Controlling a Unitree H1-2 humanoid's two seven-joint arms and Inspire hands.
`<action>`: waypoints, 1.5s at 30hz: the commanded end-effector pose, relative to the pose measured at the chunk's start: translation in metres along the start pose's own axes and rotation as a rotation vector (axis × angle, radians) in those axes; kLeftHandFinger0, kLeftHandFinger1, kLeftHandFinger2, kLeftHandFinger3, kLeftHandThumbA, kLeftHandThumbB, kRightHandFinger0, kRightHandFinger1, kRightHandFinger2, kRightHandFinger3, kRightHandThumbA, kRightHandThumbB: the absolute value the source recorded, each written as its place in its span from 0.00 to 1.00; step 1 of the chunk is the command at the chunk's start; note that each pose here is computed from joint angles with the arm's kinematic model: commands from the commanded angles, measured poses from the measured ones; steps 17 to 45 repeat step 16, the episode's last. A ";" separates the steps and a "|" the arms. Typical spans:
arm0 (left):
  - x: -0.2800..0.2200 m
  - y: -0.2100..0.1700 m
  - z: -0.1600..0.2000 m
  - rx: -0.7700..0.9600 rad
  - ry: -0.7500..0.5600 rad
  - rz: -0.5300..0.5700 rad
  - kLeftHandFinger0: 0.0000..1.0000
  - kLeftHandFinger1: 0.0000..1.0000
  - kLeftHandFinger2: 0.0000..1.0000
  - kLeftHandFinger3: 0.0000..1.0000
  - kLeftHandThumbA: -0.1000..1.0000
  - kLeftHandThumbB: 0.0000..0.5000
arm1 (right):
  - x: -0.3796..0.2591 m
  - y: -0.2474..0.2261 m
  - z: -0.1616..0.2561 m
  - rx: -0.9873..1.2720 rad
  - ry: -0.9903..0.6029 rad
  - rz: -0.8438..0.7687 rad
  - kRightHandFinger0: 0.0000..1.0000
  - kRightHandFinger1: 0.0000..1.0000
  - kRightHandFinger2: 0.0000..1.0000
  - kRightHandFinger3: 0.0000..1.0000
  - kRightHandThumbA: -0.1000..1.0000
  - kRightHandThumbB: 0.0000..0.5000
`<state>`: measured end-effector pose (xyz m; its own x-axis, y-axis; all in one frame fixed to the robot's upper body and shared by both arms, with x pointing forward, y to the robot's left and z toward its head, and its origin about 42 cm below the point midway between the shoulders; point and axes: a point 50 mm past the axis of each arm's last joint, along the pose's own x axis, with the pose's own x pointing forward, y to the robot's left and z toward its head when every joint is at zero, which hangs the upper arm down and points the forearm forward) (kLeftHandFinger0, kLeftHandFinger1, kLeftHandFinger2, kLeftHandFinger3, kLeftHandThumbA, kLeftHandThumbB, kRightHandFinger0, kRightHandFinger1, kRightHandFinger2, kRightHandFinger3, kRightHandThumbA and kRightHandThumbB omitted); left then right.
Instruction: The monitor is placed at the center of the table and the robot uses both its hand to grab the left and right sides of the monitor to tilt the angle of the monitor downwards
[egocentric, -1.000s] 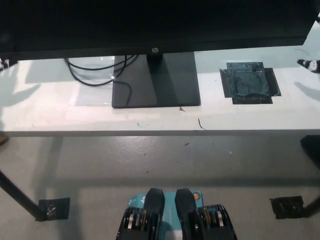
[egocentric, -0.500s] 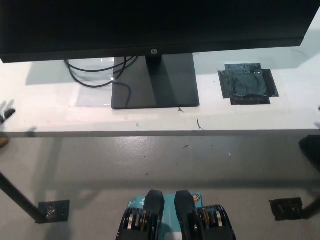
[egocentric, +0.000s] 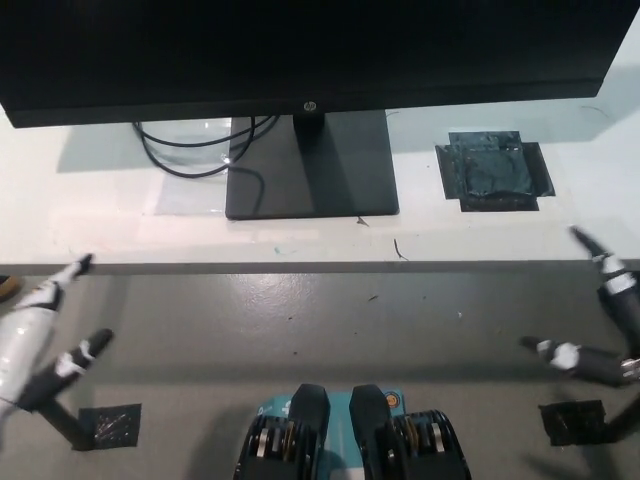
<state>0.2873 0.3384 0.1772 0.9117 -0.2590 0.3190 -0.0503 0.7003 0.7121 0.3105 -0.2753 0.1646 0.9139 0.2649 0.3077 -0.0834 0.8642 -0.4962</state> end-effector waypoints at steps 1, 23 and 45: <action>0.007 -0.012 0.090 -0.406 -0.357 0.106 1.00 1.00 1.00 1.00 1.00 0.85 | 0.012 0.032 0.092 0.222 -0.481 -0.157 1.00 1.00 1.00 1.00 1.00 0.78; 0.017 -0.073 0.022 -0.407 -0.110 0.056 1.00 1.00 1.00 1.00 1.00 0.66 | 0.018 0.084 -0.001 0.430 -0.100 -0.158 1.00 1.00 1.00 1.00 1.00 0.62; 0.017 -0.073 0.022 -0.407 -0.110 0.056 1.00 1.00 1.00 1.00 1.00 0.66 | 0.018 0.084 -0.001 0.430 -0.100 -0.158 1.00 1.00 1.00 1.00 1.00 0.62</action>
